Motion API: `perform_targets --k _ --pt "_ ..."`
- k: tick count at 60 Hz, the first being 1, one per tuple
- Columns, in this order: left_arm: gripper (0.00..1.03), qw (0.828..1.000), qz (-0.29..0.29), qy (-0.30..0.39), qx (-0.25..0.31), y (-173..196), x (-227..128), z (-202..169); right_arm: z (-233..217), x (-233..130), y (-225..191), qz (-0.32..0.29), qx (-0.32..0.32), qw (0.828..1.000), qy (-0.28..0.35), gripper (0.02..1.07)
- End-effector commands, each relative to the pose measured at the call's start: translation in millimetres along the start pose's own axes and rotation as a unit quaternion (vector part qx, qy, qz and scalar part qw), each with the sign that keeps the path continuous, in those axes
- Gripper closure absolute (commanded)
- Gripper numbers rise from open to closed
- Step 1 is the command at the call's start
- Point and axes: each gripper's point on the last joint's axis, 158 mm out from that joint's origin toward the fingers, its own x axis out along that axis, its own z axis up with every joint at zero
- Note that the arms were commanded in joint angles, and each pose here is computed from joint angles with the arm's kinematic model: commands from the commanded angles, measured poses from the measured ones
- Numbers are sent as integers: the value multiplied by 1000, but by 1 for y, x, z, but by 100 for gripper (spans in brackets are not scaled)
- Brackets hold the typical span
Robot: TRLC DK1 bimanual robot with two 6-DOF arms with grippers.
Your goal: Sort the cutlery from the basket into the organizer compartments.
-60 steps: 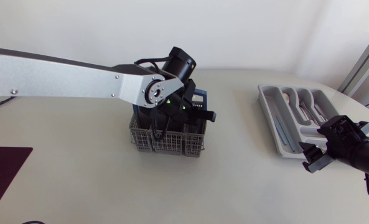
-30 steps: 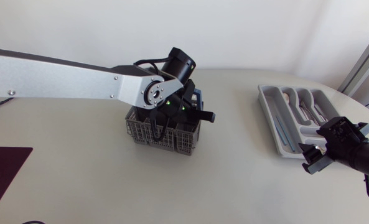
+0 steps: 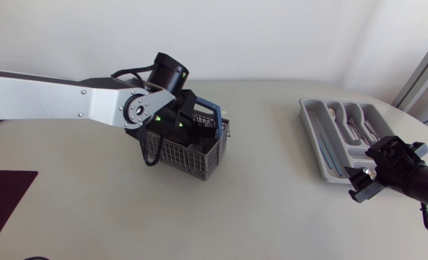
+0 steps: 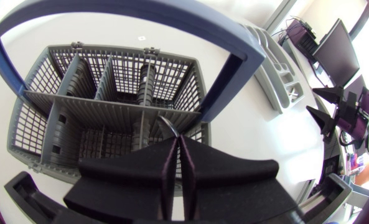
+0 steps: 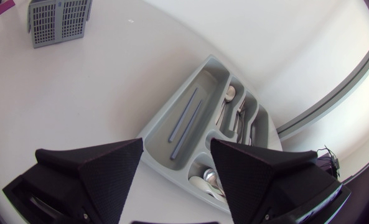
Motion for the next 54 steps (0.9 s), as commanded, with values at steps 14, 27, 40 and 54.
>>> perform_targets --k 14,27,40,54 --pt "100 992 -100 -73 11 -21 -49 17 3 1 14 6 -13 1000 4 29" --pt "100 979 -161 -120 20 -41 -83 38 13 -2 14 2 -14 1000 -8 29" --pt "100 967 -181 -177 36 -55 -136 74 46 -22 14 5 0 999 -48 28" --pt "100 953 -212 -204 68 -85 -177 87 98 -50 23 49 32 993 -105 28"
